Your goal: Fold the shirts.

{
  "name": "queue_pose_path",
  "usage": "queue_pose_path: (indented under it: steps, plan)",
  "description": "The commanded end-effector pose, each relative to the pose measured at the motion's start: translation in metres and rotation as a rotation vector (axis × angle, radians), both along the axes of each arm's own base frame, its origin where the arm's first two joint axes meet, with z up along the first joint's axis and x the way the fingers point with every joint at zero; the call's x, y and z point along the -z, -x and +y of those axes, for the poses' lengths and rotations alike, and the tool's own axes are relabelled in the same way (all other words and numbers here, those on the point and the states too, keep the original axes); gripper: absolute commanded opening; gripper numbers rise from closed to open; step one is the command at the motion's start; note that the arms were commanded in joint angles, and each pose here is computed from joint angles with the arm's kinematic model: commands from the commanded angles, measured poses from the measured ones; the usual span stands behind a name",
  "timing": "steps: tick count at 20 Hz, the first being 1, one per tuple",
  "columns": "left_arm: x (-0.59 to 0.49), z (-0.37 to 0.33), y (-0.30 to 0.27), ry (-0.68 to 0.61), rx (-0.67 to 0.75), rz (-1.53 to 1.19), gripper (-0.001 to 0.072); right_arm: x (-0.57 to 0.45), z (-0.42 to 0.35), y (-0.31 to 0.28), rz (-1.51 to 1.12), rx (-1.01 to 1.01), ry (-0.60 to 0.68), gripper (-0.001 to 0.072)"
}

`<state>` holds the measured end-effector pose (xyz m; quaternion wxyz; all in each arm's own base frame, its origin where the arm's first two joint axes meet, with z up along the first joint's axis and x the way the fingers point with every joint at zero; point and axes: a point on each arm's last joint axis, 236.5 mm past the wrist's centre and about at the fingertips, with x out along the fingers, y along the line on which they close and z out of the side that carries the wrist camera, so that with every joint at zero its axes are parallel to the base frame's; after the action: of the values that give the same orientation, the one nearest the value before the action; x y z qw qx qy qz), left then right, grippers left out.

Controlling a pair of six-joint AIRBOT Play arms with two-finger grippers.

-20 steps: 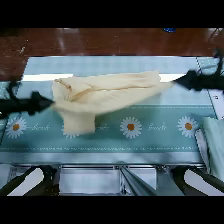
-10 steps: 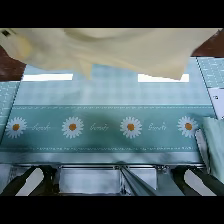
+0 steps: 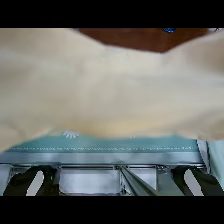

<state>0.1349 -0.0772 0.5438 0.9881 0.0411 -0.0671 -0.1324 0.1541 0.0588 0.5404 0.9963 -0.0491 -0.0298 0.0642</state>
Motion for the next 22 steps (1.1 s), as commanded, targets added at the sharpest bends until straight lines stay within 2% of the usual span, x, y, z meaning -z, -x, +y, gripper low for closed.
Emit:
queue_pose_path:
  steps: [1, 5, 12, 17, 22]
  plan:
    - [0.02, 0.05, 0.033, 0.05, -0.181, 0.055, 0.0021, 0.023, -0.006, 0.021, 0.058, 0.061, -0.022, 0.0017]
    - [0.072, 0.053, -0.005, 0.057, -0.19, 0.249, 0.0021, 0.097, 0.005, -0.016, 0.339, -0.05, -0.094, 0.0017]
    - [0.272, 0.041, -0.17, 0.2, -0.138, 0.735, 0.0021, 0.26, -0.008, -0.119, 0.758, -0.169, -0.263, 0.0017]
    - [0.398, 0.031, -0.282, 0.353, -0.125, 0.923, 0.0021, 0.347, -0.012, -0.225, 0.872, -0.249, -0.349, 0.0017]
    - [0.496, 0.032, -0.369, 0.367, -0.145, 1.103, 0.0021, 0.457, -0.027, -0.334, 0.967, -0.155, -0.454, 0.0017]
